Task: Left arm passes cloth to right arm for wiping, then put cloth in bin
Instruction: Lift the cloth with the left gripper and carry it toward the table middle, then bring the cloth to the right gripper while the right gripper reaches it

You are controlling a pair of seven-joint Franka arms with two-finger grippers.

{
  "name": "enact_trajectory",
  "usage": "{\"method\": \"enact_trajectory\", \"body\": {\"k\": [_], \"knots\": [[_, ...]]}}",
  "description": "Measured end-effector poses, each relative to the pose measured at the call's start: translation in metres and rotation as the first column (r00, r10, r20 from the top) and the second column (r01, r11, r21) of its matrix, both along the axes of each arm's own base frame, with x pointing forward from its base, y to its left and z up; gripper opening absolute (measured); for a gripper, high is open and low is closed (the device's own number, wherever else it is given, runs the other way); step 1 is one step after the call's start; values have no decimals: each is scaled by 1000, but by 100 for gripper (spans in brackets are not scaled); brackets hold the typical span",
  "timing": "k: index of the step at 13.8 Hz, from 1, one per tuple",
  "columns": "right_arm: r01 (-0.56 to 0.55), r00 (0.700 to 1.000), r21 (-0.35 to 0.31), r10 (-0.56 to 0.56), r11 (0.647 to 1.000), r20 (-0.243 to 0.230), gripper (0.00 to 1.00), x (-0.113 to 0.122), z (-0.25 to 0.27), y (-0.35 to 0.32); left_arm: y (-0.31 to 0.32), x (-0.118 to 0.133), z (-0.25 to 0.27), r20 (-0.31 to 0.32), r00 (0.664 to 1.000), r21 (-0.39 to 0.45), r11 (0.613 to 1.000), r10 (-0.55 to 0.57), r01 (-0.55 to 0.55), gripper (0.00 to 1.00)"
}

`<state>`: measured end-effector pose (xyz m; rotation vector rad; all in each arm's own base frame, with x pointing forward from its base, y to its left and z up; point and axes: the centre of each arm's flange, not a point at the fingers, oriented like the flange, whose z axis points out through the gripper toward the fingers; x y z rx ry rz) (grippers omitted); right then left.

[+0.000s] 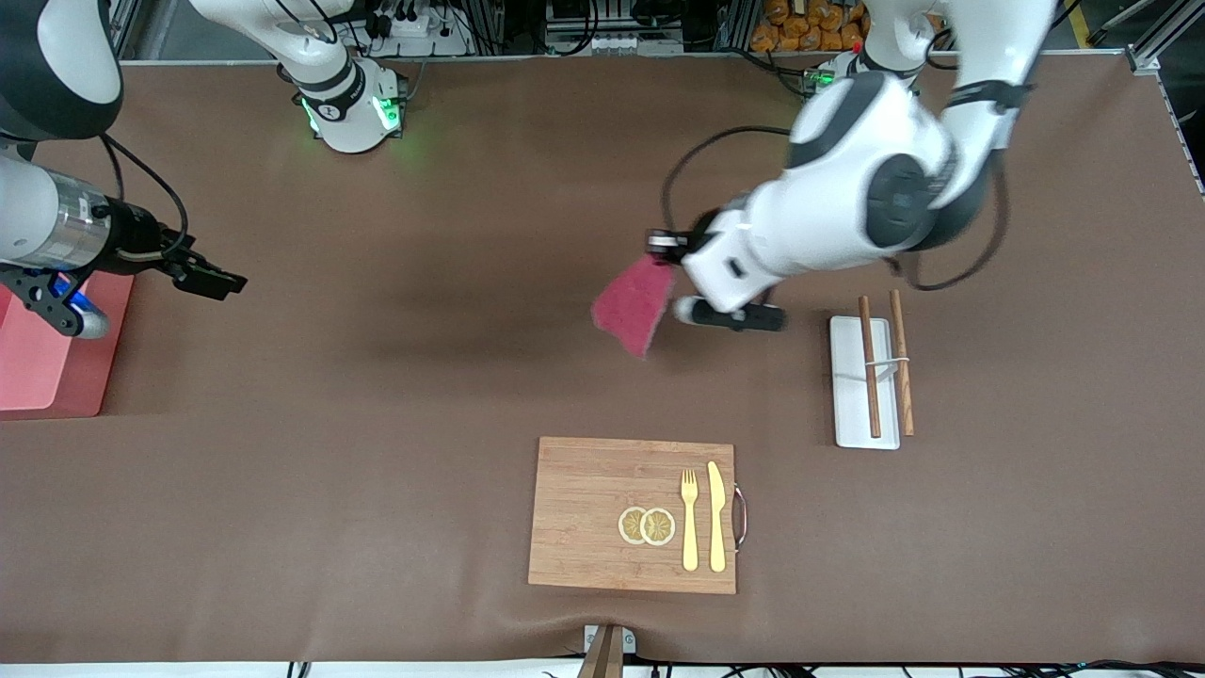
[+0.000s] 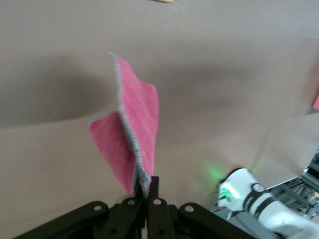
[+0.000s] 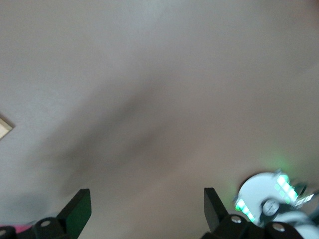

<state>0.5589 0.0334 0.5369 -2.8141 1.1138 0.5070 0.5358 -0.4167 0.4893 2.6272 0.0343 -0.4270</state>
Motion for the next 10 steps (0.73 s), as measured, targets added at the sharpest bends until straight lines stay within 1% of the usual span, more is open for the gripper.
{"method": "enact_trajectory", "body": {"k": [1,2,4,5,7,9,10], "knots": [[76,996,20,-75,997,-45,100,-1,-5,4,-22,-8,-2,-1,1000,-20,999,26,-26,2],[161,983,37,-157,986,-96,100,0,-12,10,-43,-15,-1,-3,998,-41,997,58,-58,2],[316,930,49,-300,947,-210,100,6,-33,23,-68,-25,10,9,992,-84,989,124,-122,2],[364,903,56,-337,930,-265,100,9,-45,30,-76,-26,17,5,986,-129,978,167,-165,2],[433,850,83,-377,897,-369,100,14,-68,46,-89,-27,29,-12,968,-213,946,249,-246,2],[515,781,115,-411,849,-470,100,20,-85,62,-105,-35,36,-24,950,-246,919,312,-308,2],[547,750,127,-418,827,-512,100,23,-93,68,-113,-41,39,-45,937,-255,903,347,-347,2]]}}
